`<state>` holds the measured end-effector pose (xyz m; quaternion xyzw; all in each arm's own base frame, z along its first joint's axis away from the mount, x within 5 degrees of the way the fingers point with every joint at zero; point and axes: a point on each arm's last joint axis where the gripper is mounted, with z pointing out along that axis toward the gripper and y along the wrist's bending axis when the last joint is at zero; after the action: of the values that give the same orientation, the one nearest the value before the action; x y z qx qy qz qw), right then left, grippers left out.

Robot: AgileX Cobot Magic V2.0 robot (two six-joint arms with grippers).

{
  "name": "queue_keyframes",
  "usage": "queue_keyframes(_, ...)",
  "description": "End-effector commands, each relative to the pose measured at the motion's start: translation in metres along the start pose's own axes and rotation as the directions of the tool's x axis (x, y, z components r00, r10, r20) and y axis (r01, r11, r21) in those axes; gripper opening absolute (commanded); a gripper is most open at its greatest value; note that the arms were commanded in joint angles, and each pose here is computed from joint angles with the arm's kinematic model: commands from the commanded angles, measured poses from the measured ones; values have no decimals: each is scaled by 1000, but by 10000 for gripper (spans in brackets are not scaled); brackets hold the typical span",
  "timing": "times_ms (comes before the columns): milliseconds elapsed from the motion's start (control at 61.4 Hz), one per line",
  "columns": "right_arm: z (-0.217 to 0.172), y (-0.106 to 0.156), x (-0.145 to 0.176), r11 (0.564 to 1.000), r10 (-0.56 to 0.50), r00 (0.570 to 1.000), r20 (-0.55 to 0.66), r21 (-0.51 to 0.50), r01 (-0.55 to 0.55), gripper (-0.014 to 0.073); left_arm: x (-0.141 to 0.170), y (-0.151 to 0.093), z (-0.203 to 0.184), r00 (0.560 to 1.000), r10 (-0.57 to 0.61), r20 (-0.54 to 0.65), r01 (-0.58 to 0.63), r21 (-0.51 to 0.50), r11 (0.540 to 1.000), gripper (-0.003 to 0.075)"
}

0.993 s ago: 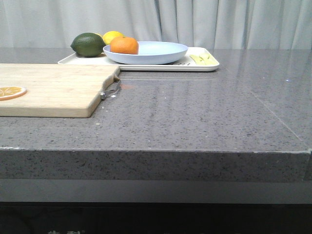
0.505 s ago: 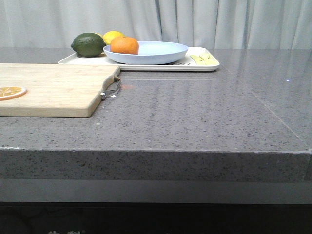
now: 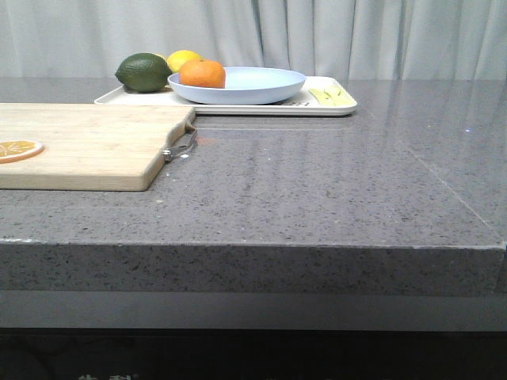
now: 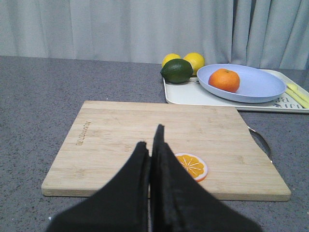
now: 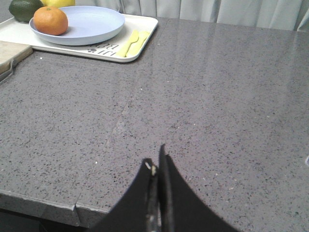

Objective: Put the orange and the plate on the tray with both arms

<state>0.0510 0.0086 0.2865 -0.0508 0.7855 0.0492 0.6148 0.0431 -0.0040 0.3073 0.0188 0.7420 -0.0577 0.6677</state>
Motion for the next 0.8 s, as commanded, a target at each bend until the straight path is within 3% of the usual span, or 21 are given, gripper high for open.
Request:
queue_keyframes(0,-3,-1,-15,1000,-10,995,103,11,9,-71,-16,-1,-2,994,-9,106,8,7,1000,-18)
queue_keyframes(521,-3,-1,-15,1000,-10,995,103,11,9,-71,-16,-1,-2,994,-9,106,8,7,1000,-18)
queue_keyframes(781,-3,-1,-15,1000,-10,995,103,11,9,-71,18,3,-9,983,-38,178,48,-56,997,-18)
